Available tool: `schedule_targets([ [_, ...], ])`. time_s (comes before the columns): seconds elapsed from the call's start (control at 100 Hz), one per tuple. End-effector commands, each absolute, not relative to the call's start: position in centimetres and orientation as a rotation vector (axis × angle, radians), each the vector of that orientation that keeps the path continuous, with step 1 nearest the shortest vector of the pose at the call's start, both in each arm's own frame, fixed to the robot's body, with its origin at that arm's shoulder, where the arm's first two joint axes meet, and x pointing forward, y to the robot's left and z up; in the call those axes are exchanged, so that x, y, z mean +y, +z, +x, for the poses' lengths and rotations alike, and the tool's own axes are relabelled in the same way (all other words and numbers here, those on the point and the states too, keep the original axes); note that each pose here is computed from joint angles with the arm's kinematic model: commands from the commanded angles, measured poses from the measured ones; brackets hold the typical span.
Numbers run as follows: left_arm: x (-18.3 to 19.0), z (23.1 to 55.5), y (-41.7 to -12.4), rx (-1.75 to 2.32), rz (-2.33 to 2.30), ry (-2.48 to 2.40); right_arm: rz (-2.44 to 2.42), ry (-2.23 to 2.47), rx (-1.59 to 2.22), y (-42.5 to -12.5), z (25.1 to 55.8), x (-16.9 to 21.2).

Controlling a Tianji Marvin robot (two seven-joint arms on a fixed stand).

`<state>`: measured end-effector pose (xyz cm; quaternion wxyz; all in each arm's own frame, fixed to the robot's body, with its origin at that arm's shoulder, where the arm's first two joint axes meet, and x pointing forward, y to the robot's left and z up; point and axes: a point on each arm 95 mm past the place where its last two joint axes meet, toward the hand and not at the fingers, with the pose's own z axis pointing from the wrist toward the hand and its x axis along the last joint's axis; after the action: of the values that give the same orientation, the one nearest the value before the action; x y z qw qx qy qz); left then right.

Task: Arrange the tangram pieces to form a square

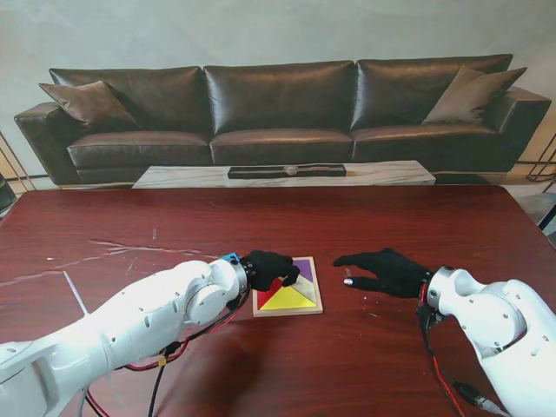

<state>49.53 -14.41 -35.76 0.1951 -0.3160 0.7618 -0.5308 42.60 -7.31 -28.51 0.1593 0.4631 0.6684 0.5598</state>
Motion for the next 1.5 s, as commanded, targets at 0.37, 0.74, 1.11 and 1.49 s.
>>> schedule_targets([
  [0.37,-16.1,49.4,-36.8,2.221,-0.774,-1.456,1.316,1.582,1.919,-28.5,42.0,-7.6],
  [0.74,-16.2,48.9,-37.3,2.252,-0.767,-1.436,1.321,1.577,1.915,-28.5,42.0,-7.7],
  [1.11,-15.9,48.5,-37.3,2.288,-0.775,-1.410,1.326,1.568,1.915,-28.5,42.2,-7.6],
  [1.49,-15.9,48.0,-37.1,2.252,-0.768,-1.470,1.338,1.553,1.920,-28.5,42.3,-7.4],
])
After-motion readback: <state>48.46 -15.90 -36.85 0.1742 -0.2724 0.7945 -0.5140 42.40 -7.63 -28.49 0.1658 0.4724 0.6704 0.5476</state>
